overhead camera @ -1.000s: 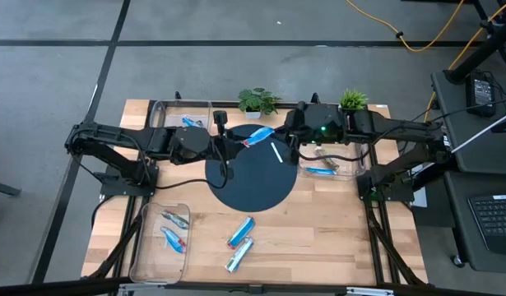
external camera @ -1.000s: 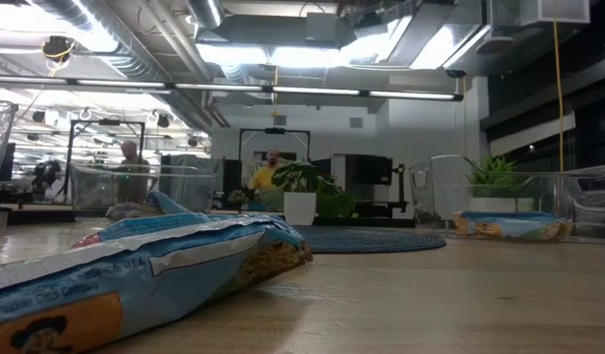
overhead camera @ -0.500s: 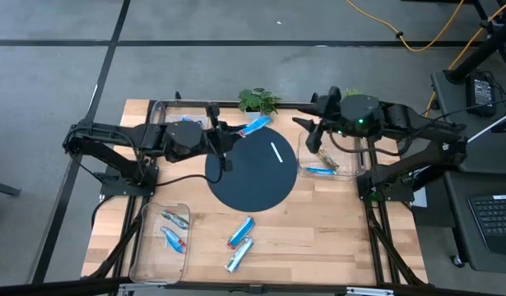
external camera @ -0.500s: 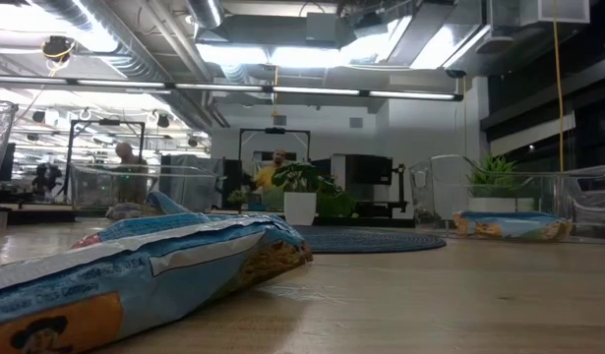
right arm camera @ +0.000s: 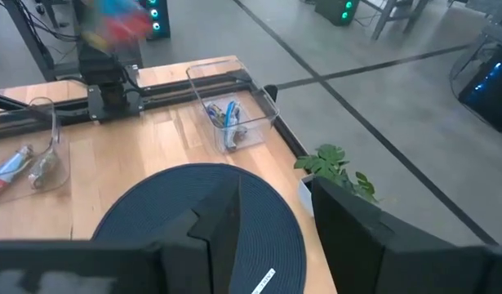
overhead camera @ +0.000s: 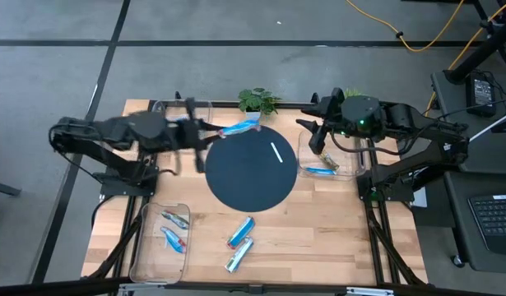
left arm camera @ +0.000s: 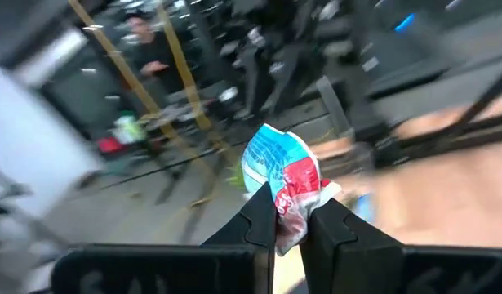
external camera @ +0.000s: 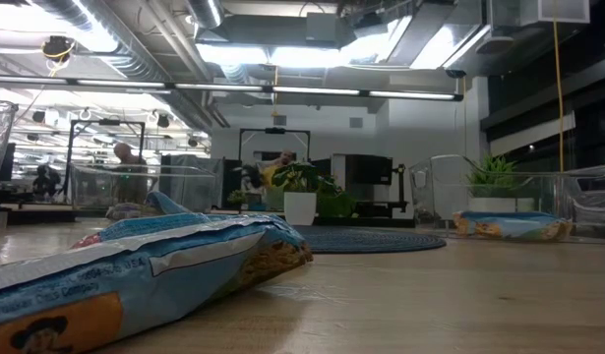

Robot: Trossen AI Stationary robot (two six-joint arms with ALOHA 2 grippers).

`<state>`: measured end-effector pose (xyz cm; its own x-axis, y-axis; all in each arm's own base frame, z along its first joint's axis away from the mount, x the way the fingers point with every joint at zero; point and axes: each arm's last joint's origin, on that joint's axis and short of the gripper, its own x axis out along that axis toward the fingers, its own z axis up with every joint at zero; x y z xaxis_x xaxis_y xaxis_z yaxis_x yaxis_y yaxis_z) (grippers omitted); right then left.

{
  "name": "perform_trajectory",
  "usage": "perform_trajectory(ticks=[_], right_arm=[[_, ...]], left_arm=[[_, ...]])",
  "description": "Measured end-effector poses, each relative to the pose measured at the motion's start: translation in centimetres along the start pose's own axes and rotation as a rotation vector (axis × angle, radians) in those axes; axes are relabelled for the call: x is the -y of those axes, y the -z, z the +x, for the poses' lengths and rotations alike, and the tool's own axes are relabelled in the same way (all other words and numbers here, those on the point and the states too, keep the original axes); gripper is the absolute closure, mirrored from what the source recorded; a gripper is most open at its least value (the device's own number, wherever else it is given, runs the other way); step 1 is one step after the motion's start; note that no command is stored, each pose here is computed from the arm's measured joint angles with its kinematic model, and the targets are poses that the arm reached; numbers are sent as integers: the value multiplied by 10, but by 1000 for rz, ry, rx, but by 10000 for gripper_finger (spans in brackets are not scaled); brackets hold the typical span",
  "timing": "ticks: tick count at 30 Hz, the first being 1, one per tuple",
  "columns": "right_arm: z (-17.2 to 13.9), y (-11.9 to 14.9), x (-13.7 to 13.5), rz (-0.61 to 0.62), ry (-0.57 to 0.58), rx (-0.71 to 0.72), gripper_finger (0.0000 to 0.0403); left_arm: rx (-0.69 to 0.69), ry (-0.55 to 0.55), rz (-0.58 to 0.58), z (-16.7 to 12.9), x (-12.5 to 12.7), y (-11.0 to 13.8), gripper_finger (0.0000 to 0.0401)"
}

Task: Pick and place Granola Bars by type
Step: Put the red granola bar into the bottom transparent bin

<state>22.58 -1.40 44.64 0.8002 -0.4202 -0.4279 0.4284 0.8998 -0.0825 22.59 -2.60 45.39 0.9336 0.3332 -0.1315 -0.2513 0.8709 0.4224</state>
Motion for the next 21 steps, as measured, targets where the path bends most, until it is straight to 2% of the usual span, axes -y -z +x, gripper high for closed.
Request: perform_trajectory(ticks=[4, 11, 21], right_arm=[[0, 1, 0, -8, 2, -14, 248], [0, 1, 0, -9, 2, -13, 248], [1, 1, 0, -4, 3, -14, 248]], left_arm=[[46, 137, -123, -27, -12, 0, 376], [63, 273, -189, -54, -22, 4, 376], [-88, 317, -351, -101, -40, 29, 374]])
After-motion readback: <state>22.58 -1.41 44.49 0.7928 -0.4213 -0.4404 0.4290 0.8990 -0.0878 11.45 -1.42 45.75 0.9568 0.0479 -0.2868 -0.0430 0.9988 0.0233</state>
